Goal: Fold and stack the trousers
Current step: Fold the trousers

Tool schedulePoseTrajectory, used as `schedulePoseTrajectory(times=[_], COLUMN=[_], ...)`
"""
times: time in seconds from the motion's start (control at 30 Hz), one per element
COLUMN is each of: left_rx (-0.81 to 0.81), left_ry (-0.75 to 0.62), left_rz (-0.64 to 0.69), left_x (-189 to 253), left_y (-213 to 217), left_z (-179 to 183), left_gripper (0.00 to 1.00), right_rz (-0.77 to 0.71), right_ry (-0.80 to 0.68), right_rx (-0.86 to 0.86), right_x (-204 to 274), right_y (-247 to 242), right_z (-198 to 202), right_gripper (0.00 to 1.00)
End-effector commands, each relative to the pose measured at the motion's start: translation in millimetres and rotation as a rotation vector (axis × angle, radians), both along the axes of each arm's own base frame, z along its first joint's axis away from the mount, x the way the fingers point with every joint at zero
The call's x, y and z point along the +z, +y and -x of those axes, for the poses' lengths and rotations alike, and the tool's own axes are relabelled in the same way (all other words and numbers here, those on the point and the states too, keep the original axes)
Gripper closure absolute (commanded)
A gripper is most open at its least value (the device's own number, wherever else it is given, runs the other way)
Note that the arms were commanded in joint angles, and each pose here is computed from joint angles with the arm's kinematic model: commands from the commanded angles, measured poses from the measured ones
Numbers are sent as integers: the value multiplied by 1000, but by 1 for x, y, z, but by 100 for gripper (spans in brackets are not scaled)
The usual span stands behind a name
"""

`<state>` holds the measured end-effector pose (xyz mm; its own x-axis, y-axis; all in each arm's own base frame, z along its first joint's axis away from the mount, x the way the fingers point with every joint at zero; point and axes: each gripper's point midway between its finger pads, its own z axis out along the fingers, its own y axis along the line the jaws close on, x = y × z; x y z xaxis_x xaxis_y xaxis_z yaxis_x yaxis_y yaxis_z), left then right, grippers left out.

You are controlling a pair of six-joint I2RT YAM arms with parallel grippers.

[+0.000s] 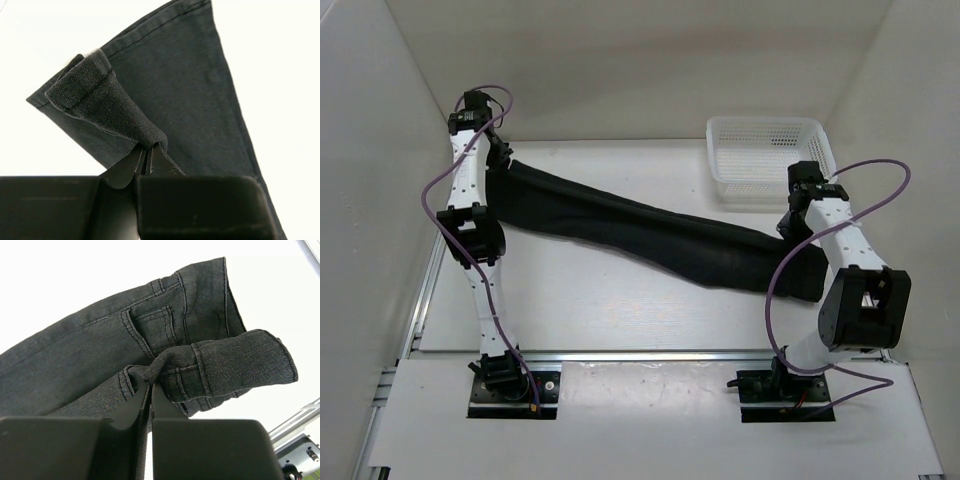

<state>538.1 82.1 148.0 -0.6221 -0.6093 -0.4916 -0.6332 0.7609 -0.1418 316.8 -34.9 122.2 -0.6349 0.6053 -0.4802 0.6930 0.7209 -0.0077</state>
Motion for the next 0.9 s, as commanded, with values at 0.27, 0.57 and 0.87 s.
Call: schedulePoseTrajectory(times=[0.27, 0.57, 0.87], left_rx=[-37, -96, -2], left_ry=[-273, -292, -22], left_rz=[18, 9, -39], left_x=[40, 63, 18], left_y=[-4, -9, 48], left_z=[-61, -48, 49], left_gripper=[72, 0, 90], right_rz=[135, 62, -219], right_ry=[-33, -68, -49], right_rx=[-28, 15, 76], right_x=[4, 14, 2], right_y=[-34, -20, 22], right_z=[-48, -47, 23], right_gripper=[90, 4, 70])
